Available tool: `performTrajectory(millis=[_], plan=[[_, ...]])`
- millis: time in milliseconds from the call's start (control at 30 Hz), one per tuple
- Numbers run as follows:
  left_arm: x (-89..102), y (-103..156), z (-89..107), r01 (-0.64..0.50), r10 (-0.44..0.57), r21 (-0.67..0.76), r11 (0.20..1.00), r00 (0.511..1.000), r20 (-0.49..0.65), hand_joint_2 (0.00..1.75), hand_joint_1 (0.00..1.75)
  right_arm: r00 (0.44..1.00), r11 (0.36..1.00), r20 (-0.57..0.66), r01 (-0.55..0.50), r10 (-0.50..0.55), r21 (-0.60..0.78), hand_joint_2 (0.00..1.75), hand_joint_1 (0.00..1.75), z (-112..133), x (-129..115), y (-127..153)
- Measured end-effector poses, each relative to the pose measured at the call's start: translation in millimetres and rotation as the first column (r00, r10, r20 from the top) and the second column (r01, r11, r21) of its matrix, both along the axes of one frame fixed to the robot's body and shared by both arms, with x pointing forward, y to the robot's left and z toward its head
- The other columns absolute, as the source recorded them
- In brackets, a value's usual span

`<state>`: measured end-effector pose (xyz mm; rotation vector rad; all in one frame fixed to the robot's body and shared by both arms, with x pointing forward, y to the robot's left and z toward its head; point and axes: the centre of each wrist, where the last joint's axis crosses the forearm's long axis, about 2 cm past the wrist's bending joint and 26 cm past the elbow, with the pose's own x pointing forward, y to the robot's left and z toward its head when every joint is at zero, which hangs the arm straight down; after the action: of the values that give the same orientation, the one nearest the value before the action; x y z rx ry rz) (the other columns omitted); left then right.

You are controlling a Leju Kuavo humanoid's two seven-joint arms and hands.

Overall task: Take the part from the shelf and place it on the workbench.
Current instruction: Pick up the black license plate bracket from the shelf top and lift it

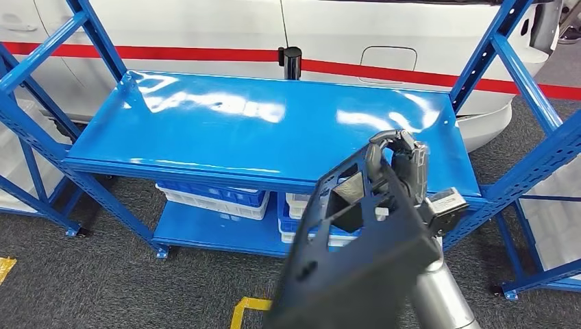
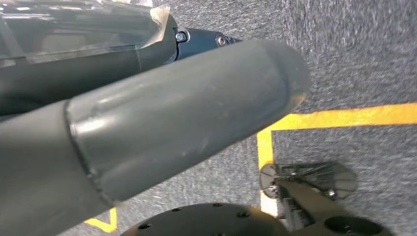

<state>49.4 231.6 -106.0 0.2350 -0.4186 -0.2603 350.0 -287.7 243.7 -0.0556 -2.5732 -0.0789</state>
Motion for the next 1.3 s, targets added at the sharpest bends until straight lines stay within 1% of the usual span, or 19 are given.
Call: performTrajectory(millis=[100, 200, 300, 467, 567, 700, 767, 900, 1000, 1133, 1300], plan=[[0.4, -0.9, 0.2, 0.027, -0.027, 0.016, 0.999, 0.999, -0.028, 0.00, 0.00, 1.000, 0.998, 0.020, -0.008, 0.006, 0.061, 1.75, 1.75, 32.9, 7.0, -0.5], [0.6, -1.1, 0.3, 0.037, -0.036, 0.033, 0.999, 0.998, -0.045, 0.00, 0.00, 0.998, 0.991, 0.056, -0.049, 0.042, 0.123, 1.75, 1.75, 70.1, 15.7, -0.9], [0.8, -1.3, 0.4, 0.041, -0.039, 0.039, 0.998, 0.998, -0.051, 0.00, 0.00, 0.992, 0.988, 0.106, -0.080, 0.066, 0.136, 1.75, 1.75, 98.4, 19.0, 0.5], [0.7, -2.8, 0.4, 0.033, -0.032, 0.020, 0.999, 0.998, -0.056, 0.00, 0.00, 0.980, 0.989, 0.165, -0.130, 0.116, 0.075, 1.75, 1.75, 125.3, 18.0, 7.0], [0.5, -5.3, 0.6, 0.022, -0.022, -0.003, 1.000, 0.999, -0.050, 0.00, 0.00, 0.975, 0.988, 0.165, -0.153, 0.148, 0.018, 1.75, 1.75, 132.0, 16.6, 11.6], [0.2, -7.8, 0.9, 0.000, -0.001, -0.021, 1.000, 0.999, -0.042, 0.00, 0.00, 0.977, 0.988, 0.150, -0.151, 0.154, -0.035, 1.75, 1.75, 126.5, 15.3, 11.3], [-0.1, -8.0, 0.8, -0.015, 0.014, -0.035, 0.999, 0.999, -0.035, 0.00, 0.00, 0.981, 0.988, 0.125, -0.138, 0.146, -0.076, 1.75, 1.75, 113.9, 12.5, 6.5], [-0.9, -7.7, 0.5, -0.037, 0.035, -0.061, 0.997, 0.999, -0.033, 0.00, 0.00, 0.989, 0.979, 0.046, -0.130, 0.139, -0.157, 1.75, 1.75, 71.9, -1.0, -7.5], [-1.2, -7.7, 0.4, -0.049, 0.047, -0.076, 0.996, 0.998, -0.028, 0.00, 0.00, 0.993, 0.976, -0.002, -0.119, 0.120, -0.185, 1.75, 1.75, 49.0, -11.1, -20.3], [-1.4, -8.5, 0.4, -0.051, 0.050, -0.093, 0.994, 0.999, -0.018, 0.00, 0.00, 0.995, 0.972, -0.039, -0.095, 0.089, -0.214, 1.75, 1.75, 31.8, -19.9, -32.8], [-2.0, -9.0, 0.3, -0.082, 0.080, -0.110, 0.991, 0.997, -0.018, 0.00, 0.00, 0.995, 0.965, -0.068, -0.092, 0.078, -0.246, 1.75, 1.75, 16.1, -28.3, -41.1]])
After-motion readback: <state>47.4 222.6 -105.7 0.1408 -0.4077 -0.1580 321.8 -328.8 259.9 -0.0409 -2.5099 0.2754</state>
